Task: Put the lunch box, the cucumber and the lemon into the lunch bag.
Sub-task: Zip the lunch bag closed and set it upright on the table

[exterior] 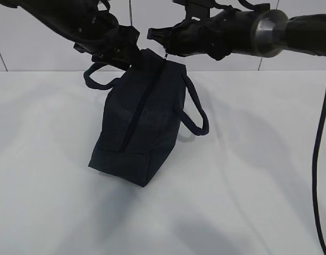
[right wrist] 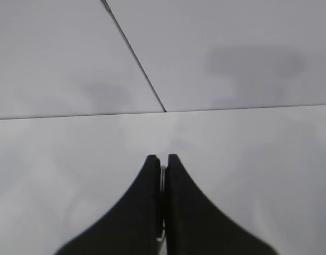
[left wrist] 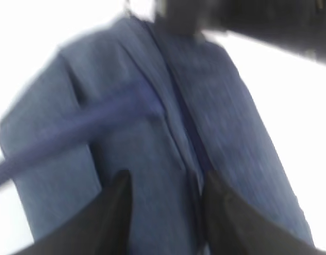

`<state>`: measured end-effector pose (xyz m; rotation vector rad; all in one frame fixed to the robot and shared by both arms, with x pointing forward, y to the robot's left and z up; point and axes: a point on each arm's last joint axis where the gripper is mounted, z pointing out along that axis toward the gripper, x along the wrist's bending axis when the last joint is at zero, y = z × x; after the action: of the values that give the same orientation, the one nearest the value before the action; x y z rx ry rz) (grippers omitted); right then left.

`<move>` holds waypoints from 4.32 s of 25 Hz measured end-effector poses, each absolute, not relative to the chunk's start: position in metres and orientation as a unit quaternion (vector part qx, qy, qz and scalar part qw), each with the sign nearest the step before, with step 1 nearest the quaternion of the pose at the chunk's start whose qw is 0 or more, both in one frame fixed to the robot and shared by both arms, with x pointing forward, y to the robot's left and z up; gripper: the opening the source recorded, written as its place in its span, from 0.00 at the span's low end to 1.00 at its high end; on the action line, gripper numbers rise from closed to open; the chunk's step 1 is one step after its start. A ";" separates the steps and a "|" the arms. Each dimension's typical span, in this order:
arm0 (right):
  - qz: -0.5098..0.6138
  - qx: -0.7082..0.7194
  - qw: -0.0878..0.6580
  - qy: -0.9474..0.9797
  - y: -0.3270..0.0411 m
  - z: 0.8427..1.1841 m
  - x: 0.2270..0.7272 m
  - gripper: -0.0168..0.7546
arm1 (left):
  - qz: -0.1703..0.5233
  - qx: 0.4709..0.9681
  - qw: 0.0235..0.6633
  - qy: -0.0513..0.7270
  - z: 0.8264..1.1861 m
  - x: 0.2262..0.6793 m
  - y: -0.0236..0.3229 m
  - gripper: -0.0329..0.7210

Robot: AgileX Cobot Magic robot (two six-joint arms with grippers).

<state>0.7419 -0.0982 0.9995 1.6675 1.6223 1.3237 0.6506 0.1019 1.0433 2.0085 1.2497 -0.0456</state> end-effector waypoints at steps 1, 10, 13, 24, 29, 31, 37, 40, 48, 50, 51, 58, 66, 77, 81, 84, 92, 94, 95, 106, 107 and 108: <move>0.481 0.606 0.230 0.590 -0.098 0.999 0.742 0.02 | -0.016 0.782 0.383 0.491 1.044 0.652 0.102 0.48; 0.480 0.606 0.231 0.590 -0.098 0.999 0.742 0.02 | -0.047 0.769 0.398 0.498 1.024 0.659 0.094 0.47; 0.480 0.606 0.231 0.590 -0.098 0.999 0.742 0.02 | -0.052 0.769 0.393 0.501 1.015 0.663 0.092 0.38; 0.477 0.600 0.239 0.596 -0.100 0.999 0.743 0.02 | -0.071 0.806 0.377 0.450 1.016 0.657 0.091 0.03; 0.466 0.602 0.238 0.603 -0.099 0.987 0.745 0.02 | -0.072 0.814 0.369 0.442 1.018 0.654 0.092 0.03; 0.463 0.603 0.237 0.605 -0.099 0.983 0.745 0.02 | -0.066 0.819 0.367 0.436 1.024 0.652 0.093 0.03; 0.457 0.605 0.233 0.609 -0.097 0.972 0.747 0.02 | -0.063 0.825 0.362 0.429 1.030 0.649 0.095 0.03; 0.450 0.608 0.231 0.612 -0.097 0.964 0.747 0.02 | -0.068 0.828 0.358 0.427 1.029 0.647 0.095 0.03; 0.437 0.615 0.228 0.616 -0.098 0.958 0.747 0.02 | -0.071 0.829 0.355 0.425 1.029 0.647 0.095 0.03; 0.428 0.620 0.227 0.617 -0.099 0.956 0.746 0.02 | -0.071 0.829 0.355 0.425 1.029 0.647 0.095 0.03; 0.423 0.623 0.227 0.618 -0.099 0.956 0.746 0.02 | -0.071 0.829 0.355 0.425 1.029 0.647 0.095 0.03; 0.400 0.638 0.217 0.621 -0.099 0.951 0.743 0.02 | -0.070 0.829 0.356 0.426 1.029 0.647 0.095 0.03; 0.371 0.604 0.234 0.665 -0.092 0.951 0.738 0.02 | -0.076 0.831 0.351 0.424 1.028 0.646 0.095 0.03; 0.328 0.580 0.224 0.711 -0.091 0.952 0.732 0.02 | -0.086 0.834 0.345 0.422 1.027 0.644 0.095 0.03; 0.320 0.581 0.212 0.718 -0.091 0.952 0.730 0.02 | -0.087 0.835 0.344 0.421 1.027 0.643 0.095 0.03; 0.313 0.574 0.205 0.729 -0.091 0.950 0.729 0.02 | -0.089 0.836 0.342 0.420 1.026 0.643 0.095 0.03; 0.274 0.562 0.182 0.759 -0.091 0.964 0.726 0.02 | -0.095 0.838 0.338 0.418 1.026 0.642 0.095 0.03; 0.268 0.569 0.165 0.759 -0.091 0.967 0.724 0.02 | -0.095 0.838 0.338 0.417 1.026 0.642 0.095 0.03; 0.267 0.573 0.156 0.759 -0.091 0.968 0.724 0.02 | -0.095 0.838 0.338 0.417 1.026 0.641 0.095 0.03; 0.262 0.588 0.119 0.756 -0.087 0.959 0.722 0.02 | -0.095 0.840 0.335 0.416 1.025 0.641 0.096 0.03; 0.258 0.585 0.117 0.760 -0.087 0.961 0.722 0.02 | -0.096 0.840 0.335 0.416 1.025 0.641 0.096 0.03; 0.254 0.581 0.116 0.764 -0.087 0.964 0.722 0.02 | -0.098 0.840 0.334 0.416 1.025 0.641 0.096 0.03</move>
<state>0.7223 -0.0870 0.9639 1.7019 2.2384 0.7431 0.6407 0.0956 1.0252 2.1939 1.0849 -0.2552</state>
